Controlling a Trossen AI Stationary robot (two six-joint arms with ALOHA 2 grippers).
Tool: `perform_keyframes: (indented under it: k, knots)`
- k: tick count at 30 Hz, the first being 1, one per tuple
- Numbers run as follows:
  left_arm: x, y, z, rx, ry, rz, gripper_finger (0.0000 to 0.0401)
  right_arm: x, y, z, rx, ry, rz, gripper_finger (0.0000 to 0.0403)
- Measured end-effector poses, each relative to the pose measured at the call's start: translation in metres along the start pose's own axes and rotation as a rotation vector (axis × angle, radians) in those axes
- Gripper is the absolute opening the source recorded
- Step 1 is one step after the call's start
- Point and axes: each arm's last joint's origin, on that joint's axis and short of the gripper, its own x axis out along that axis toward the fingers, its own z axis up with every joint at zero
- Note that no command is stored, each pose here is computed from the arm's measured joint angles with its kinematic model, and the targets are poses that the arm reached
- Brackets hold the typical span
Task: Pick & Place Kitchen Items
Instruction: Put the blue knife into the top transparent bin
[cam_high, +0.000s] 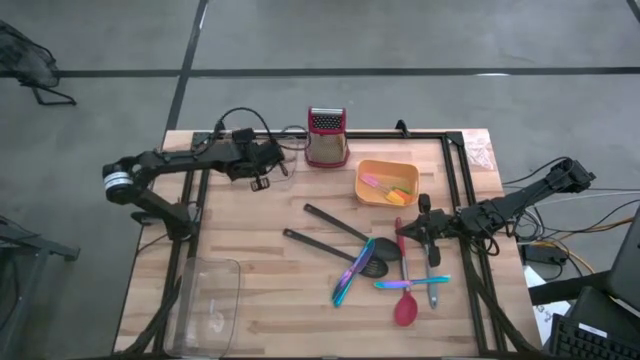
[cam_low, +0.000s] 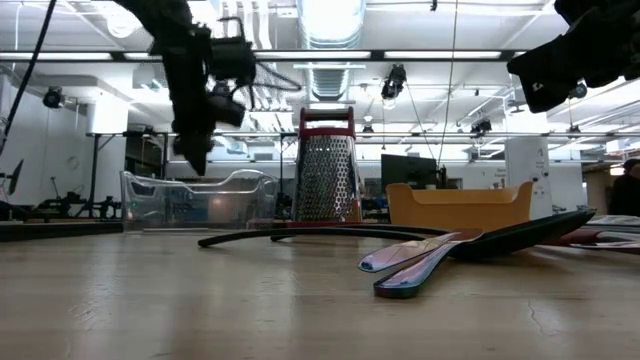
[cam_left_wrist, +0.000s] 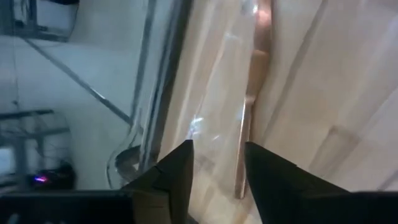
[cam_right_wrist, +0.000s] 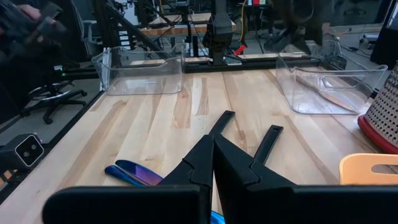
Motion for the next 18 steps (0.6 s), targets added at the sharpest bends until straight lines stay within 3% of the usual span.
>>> perform_keyframes:
  k: [6,9,13,18]
  knots:
    - [-0.049,0.006,0.028,-0.19,-0.15,-0.179,0.0165,0.0,0.0,0.0,0.004,0.0,0.0,0.0009]
    - [-0.079,0.002,0.043,-0.325,-0.259,-0.4,0.0165,0.0,0.0,0.0,0.004,0.0,0.0,0.0009]
    - [-0.11,-0.022,0.058,-0.514,-0.355,-0.694,0.0165,0.0,0.0,0.0,0.006,0.0,0.0,0.0008]
    - [-0.137,-0.068,0.066,-0.523,-0.484,-1.033,0.0166,0.0,0.0,0.0,0.007,0.001,0.0,0.0008]
